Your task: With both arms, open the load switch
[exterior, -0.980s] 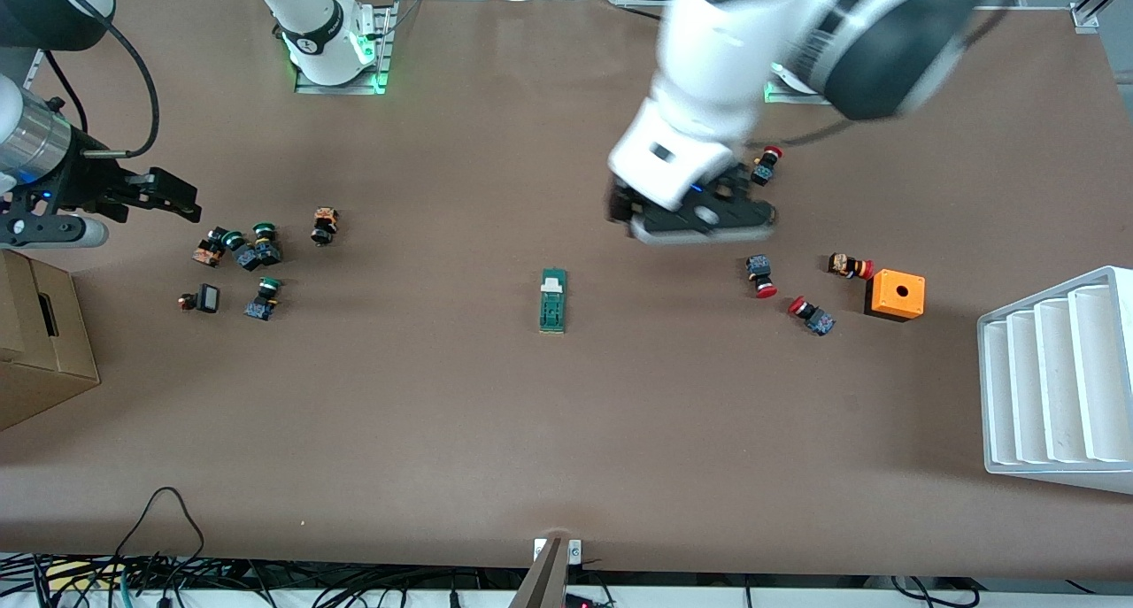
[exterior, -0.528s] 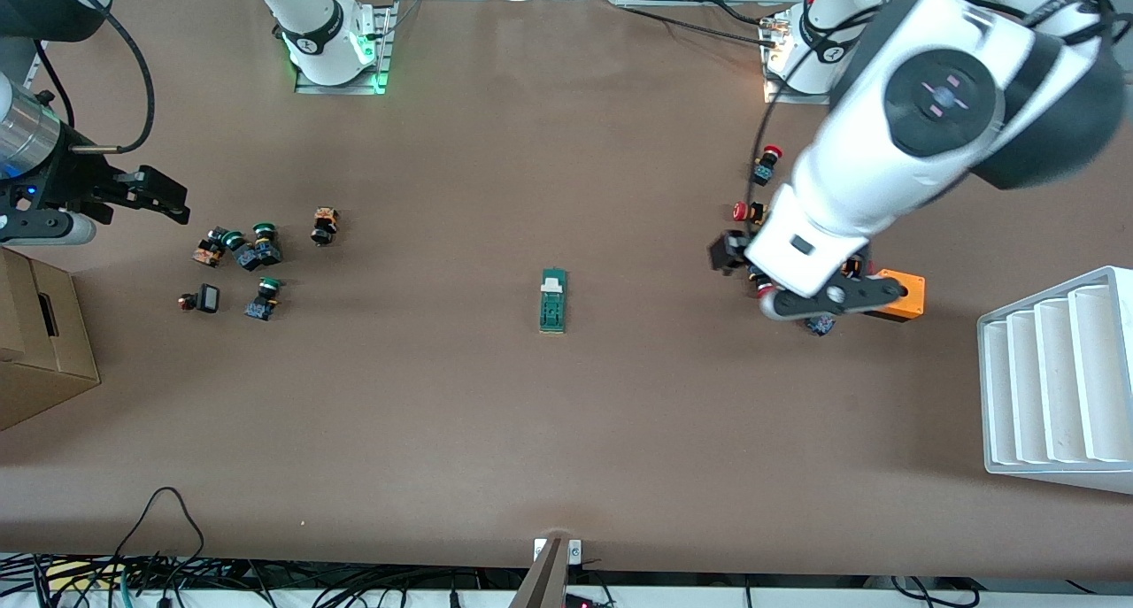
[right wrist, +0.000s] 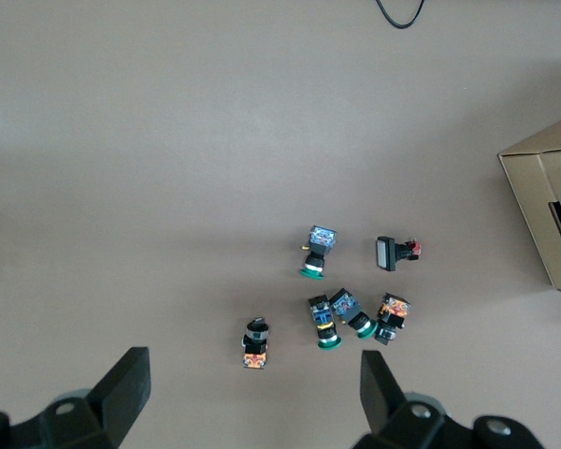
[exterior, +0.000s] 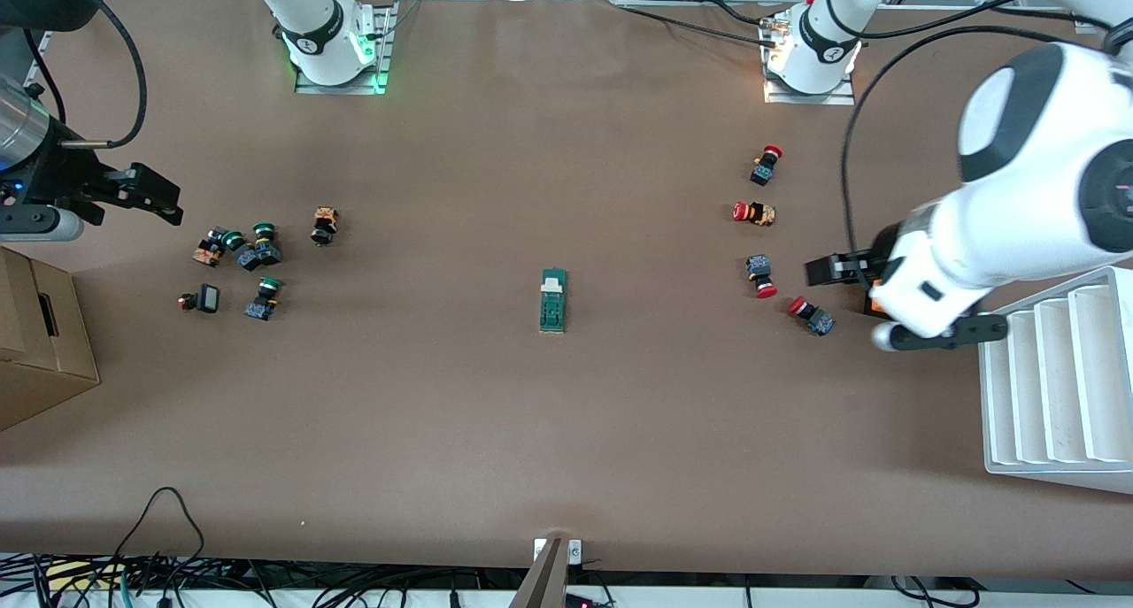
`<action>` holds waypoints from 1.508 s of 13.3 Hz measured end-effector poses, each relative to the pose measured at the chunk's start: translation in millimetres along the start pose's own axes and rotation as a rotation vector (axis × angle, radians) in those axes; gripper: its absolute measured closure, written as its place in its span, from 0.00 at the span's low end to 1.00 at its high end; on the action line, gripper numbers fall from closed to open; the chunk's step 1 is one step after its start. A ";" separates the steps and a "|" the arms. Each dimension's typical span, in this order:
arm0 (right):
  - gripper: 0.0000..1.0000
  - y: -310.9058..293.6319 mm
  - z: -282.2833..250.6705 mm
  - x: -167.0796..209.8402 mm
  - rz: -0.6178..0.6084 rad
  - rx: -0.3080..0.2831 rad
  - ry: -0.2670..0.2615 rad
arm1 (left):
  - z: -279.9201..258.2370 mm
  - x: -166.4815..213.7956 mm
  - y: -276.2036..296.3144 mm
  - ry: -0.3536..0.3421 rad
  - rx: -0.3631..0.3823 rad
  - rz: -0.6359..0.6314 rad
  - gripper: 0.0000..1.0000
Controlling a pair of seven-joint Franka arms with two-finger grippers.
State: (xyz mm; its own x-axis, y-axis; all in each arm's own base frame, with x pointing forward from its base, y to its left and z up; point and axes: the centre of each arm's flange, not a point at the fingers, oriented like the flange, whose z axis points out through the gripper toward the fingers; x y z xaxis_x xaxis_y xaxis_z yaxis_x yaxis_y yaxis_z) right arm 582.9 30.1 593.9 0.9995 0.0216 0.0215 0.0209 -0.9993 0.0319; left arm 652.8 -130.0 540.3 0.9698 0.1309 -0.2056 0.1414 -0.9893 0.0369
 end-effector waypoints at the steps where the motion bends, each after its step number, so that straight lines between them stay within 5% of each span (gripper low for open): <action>1: 0.00 -0.3 0.0 0.0 -0.001 0.000 0.000 | -3.4 -4.2 -14.7 0.011 -0.004 0.012 0.00; 8: 0.00 -2.9 0.4 -0.1 -0.004 0.000 -0.002 | -54.5 -61.6 -105.8 0.116 0.005 0.123 0.00; 13: 0.00 -2.6 0.6 0.0 -0.003 0.000 -0.002 | -64.1 -99.6 -115.1 0.131 0.040 0.144 0.00; 20: 0.00 -2.4 0.6 0.1 -0.002 0.000 -0.002 | -62.5 -98.5 -142.9 0.206 0.056 0.161 0.00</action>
State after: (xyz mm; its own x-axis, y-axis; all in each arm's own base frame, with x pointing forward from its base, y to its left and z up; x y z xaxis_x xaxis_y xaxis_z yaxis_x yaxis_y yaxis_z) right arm 582.9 32.5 593.2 0.9995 0.0240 0.0191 0.0234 -0.9992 0.0321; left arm 549.5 2.5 616.5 0.9997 -0.0238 0.0021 -0.0238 -0.9997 -0.0020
